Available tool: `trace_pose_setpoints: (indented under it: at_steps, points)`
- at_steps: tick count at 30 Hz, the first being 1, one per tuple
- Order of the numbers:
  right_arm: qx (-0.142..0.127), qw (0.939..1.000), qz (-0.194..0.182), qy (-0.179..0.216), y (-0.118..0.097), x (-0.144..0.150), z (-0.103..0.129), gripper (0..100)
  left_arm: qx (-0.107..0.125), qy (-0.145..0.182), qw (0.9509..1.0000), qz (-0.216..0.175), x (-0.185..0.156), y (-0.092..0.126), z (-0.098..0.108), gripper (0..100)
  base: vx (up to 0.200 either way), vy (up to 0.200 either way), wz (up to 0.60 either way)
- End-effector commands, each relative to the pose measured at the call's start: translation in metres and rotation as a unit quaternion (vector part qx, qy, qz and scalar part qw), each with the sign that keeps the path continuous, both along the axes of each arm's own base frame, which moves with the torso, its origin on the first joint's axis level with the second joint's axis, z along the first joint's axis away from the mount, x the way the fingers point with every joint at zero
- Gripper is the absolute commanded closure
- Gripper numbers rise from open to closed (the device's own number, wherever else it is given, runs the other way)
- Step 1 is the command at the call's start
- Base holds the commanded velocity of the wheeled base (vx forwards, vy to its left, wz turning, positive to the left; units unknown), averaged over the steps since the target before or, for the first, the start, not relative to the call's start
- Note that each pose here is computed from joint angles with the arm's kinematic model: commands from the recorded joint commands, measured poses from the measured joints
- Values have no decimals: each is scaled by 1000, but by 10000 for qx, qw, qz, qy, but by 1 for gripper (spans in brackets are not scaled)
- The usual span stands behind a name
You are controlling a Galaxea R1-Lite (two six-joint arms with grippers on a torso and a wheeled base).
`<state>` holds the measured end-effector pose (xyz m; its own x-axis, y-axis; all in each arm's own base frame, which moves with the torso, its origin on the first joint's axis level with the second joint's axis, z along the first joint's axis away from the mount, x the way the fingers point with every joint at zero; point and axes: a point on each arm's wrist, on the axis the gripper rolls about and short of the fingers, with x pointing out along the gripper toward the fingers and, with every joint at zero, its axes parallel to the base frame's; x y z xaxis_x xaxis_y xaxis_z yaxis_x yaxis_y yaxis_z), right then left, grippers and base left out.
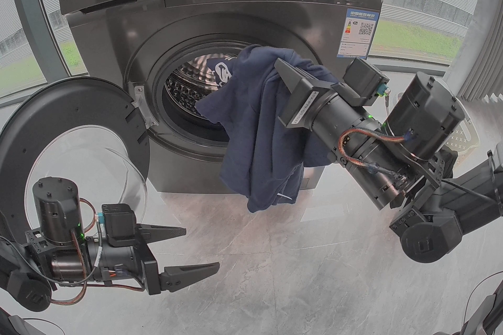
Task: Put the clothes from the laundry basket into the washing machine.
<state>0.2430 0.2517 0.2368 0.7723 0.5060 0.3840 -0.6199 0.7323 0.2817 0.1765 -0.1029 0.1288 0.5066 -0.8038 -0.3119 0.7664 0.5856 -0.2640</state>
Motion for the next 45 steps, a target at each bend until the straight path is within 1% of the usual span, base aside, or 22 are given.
trace_pose_setpoints:
  at_steps: [1,5,11,13,16,17,21,22,31,36,40,43,45]
  points:
    - [-36,10000,-36,58,3,3,-5,100,94,186,9996,-179,9,-14,-12,0,0,0,0]
    - [-20,10000,-50,51,5,4,-5,100,78,177,9993,-304,18,-26,-17,0,0,0,0]
    - [-26,10000,-42,57,6,4,-6,100,2,43,9996,-294,36,-38,-24,0,0,0,0]
    - [-30,10000,-42,64,6,4,-7,100,-111,59,9996,-251,43,-46,-26,0,0,0,0]
    - [-35,10000,-45,60,6,4,-7,100,-142,56,9996,-217,47,-49,-28,0,0,0,0]
    - [-30,10000,-45,55,6,4,-7,100,-173,-31,9998,-118,55,-54,-31,0,0,0,0]
    - [-35,10000,-45,60,6,4,-7,100,-197,-140,9997,21,65,-59,-33,0,0,0,0]
    - [-30,10000,-37,55,7,4,-7,100,-211,-223,9995,115,71,-63,-34,0,0,0,0]
    - [-28,10000,-29,57,8,4,-9,100,-223,-276,9992,205,84,-70,-37,0,0,0,0]
    - [-34,10000,-21,62,9,4,-9,100,-398,-237,9986,272,93,-77,-35,0,0,0,0]
    - [-34,10000,-21,62,9,4,-9,100,-391,-222,9987,219,95,-83,-38,0,0,0,0]
    - [-34,10000,-29,62,8,4,-9,100,-270,-108,9994,203,96,-85,-49,0,0,0,0]
    - [-40,10000,-24,58,9,4,-9,100,-232,-75,9995,200,99,-86,-56,0,0,0,0]
